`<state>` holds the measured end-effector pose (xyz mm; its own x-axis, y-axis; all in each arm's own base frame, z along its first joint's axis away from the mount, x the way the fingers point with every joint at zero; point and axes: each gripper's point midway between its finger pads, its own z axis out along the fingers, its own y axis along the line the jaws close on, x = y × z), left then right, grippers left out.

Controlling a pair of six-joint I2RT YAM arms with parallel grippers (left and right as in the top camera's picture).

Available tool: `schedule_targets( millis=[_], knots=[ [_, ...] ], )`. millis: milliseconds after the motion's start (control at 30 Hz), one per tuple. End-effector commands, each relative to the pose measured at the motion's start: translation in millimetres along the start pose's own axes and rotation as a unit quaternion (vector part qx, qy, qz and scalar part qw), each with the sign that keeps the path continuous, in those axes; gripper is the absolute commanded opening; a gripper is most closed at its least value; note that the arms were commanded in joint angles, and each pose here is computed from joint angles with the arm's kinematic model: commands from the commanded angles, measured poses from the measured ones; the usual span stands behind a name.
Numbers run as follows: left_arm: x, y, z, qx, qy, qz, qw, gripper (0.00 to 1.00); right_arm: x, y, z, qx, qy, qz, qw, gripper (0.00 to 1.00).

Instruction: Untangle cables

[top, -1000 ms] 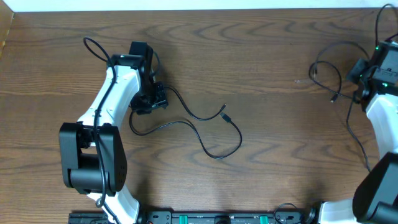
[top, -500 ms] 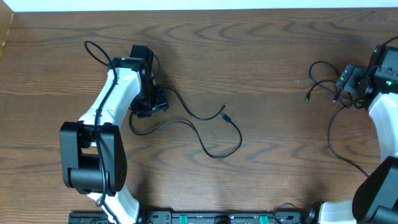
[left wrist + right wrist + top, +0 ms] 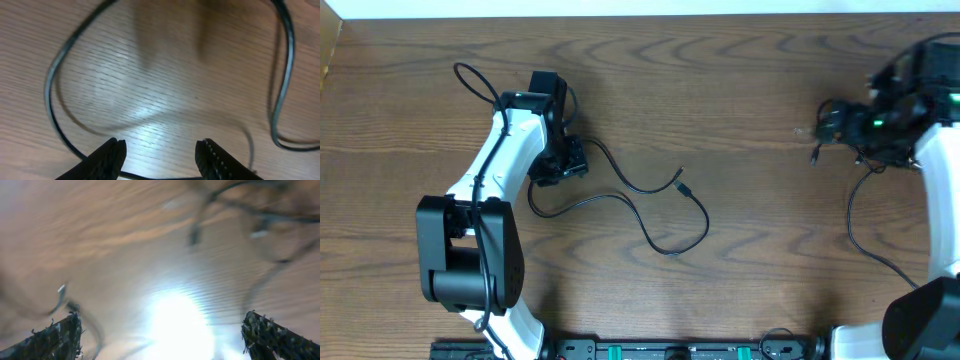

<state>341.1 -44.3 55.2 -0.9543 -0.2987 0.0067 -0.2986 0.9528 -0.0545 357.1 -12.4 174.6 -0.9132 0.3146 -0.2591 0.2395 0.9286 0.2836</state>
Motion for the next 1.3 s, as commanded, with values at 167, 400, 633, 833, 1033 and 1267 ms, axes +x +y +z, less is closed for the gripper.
schedule_targets(
  millis=[167, 400, 633, 833, 1033, 1267],
  knots=[
    [-45, 4, 2, -0.023, -0.096, 0.0, 0.995, 0.51, 62, 110, 15, -0.147, 0.098, -0.058, 0.983, 0.93],
    [-76, -10, -6, 0.008, -0.16, -0.021, 0.987, 0.51, 103, 143, 51, -0.141, 0.122, -0.089, 0.978, 0.76],
    [-25, 18, -49, -0.008, -0.062, -0.073, 0.995, 0.5, 116, 186, 83, -0.137, 0.046, -0.199, 0.969, 0.78],
    [32, 26, -95, 0.045, -0.001, -0.102, 0.994, 0.5, 108, 223, 94, -0.115, -0.047, -0.258, 0.958, 0.73],
    [67, 38, -90, 0.019, 0.048, -0.159, 0.986, 0.37, 121, 275, 120, -0.154, -0.09, -0.335, 0.925, 0.73],
    [92, 48, -52, -0.01, 0.094, -0.237, 0.967, 0.36, 139, 312, 167, -0.179, -0.121, -0.402, 0.89, 0.74]
  ],
)
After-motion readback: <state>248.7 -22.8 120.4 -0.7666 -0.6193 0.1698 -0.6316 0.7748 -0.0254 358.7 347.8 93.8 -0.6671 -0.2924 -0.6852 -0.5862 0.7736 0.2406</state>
